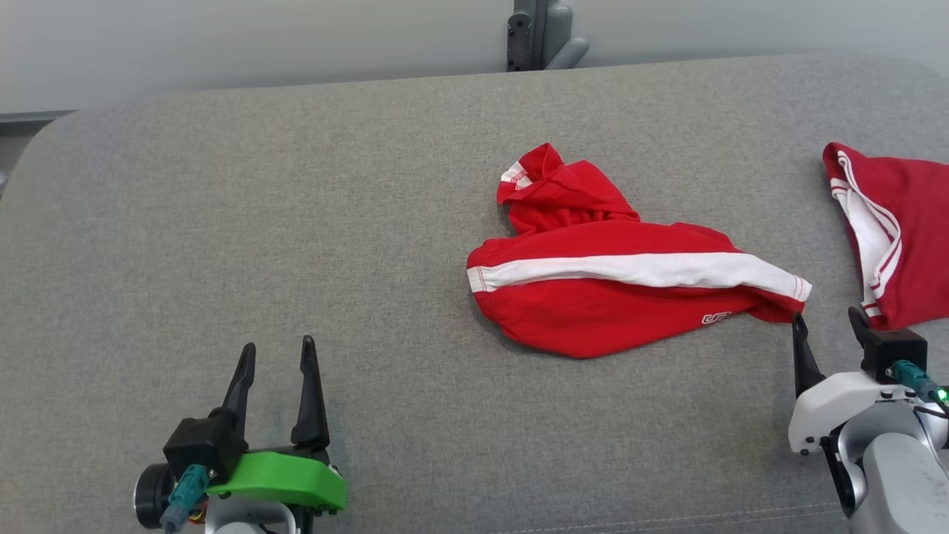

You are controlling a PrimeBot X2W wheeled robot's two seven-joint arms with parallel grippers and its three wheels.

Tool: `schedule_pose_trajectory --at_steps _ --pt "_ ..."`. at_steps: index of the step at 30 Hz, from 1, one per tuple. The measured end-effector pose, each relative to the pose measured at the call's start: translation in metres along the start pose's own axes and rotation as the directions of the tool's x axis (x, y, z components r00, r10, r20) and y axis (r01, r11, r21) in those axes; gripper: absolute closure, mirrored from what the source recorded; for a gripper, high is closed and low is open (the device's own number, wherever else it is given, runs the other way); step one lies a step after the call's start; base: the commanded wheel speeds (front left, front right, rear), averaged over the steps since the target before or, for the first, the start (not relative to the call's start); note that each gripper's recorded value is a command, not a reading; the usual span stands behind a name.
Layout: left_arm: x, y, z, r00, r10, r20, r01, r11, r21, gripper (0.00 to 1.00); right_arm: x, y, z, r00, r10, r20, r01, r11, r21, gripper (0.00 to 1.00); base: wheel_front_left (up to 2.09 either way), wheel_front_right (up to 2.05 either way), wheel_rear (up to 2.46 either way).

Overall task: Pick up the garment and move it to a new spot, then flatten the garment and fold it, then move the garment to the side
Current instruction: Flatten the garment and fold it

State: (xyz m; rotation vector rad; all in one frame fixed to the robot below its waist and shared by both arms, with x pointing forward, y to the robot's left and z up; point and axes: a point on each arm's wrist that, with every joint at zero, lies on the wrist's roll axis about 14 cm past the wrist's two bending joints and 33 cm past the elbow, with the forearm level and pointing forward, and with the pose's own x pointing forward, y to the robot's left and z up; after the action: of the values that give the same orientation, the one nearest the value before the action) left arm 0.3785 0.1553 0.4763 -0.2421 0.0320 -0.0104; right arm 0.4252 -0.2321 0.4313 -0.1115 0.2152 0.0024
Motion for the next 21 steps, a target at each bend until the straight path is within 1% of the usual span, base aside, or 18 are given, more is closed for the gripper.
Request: schedule_pose_trajectory --at_steps 6,12,17,21 --pt "-0.002 -0.014 0.007 0.999 -0.045 0.020 0.045 0.999 0.001 0.00 -0.012 -0.002 0.032 0.994 -0.013 0.110 0.012 1.000 0.013 0.00 0.00 0.00 0.00" --pt "-0.007 -0.025 0.011 0.996 -0.078 0.034 0.078 0.997 0.002 0.00 -0.027 0.007 0.072 0.969 -0.001 0.245 -0.006 1.000 0.027 0.00 0.00 0.00 0.00" --pt "-0.011 -0.030 0.015 0.995 -0.093 0.044 0.093 0.996 0.004 0.00 -0.044 0.017 0.092 0.947 0.018 0.320 -0.033 0.999 0.041 0.00 0.00 0.00 0.00" --pt "-0.015 -0.033 0.015 0.994 -0.103 0.045 0.103 0.995 0.005 0.00 -0.055 0.024 0.100 0.934 0.026 0.356 -0.050 0.997 0.057 0.00 0.00 0.00 0.00"
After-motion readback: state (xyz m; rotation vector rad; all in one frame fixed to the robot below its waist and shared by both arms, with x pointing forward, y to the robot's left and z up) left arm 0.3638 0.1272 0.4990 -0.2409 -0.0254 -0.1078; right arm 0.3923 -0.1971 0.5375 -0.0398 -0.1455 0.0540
